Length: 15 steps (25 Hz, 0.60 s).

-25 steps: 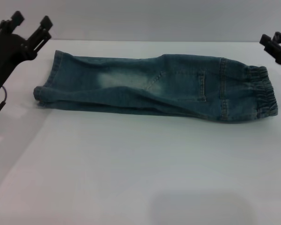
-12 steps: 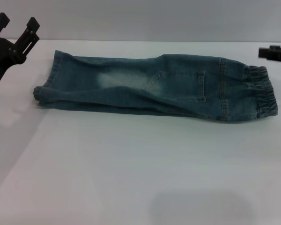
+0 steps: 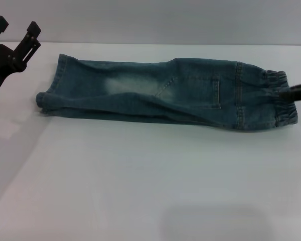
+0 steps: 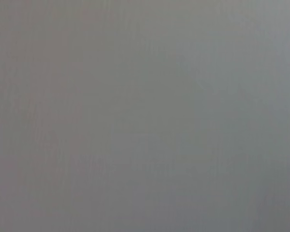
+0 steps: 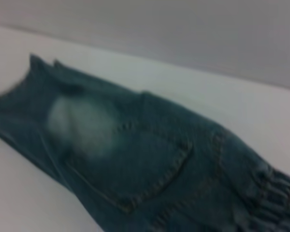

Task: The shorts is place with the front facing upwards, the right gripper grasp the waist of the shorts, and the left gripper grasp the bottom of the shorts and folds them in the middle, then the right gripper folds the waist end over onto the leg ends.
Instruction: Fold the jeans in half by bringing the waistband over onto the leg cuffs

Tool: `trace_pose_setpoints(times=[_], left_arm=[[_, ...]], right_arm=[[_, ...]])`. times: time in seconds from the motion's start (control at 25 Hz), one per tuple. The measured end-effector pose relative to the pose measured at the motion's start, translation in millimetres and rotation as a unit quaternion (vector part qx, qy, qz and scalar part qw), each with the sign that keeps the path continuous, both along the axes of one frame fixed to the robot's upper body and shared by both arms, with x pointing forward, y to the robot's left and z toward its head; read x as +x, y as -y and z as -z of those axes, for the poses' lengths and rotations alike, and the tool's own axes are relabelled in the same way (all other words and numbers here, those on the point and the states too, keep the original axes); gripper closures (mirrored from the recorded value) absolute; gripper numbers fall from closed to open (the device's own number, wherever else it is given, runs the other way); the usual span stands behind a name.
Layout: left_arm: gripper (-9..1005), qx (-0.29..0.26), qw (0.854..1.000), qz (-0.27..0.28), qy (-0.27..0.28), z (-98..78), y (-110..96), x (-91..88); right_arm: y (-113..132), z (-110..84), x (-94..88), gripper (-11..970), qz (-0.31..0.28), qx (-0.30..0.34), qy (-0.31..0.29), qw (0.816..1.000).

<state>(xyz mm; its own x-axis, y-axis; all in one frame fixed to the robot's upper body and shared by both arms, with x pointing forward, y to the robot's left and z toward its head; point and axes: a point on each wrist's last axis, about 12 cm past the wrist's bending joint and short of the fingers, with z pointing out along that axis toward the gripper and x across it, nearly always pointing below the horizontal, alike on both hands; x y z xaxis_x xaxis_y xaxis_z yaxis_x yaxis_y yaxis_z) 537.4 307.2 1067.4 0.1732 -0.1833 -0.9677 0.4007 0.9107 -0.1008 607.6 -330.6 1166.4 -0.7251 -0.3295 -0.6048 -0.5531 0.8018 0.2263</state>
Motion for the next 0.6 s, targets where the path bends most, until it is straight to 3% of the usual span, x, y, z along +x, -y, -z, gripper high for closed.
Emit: trace_pose_setpoints(times=[0.2,0.6], left_arm=[[185,-0.001,1.0,-0.005,0.0,-0.2,-2.0,0.1],[185,-0.003,1.0,-0.012,-0.006,2.6,-5.6,-2.0]], right_arm=[[-5.5,2.3,2.9,576,-0.014,-0.061,-0.029,0.998],[-10.1,5.0,7.1,567,-0.017,-0.114,-0.042,0.992]])
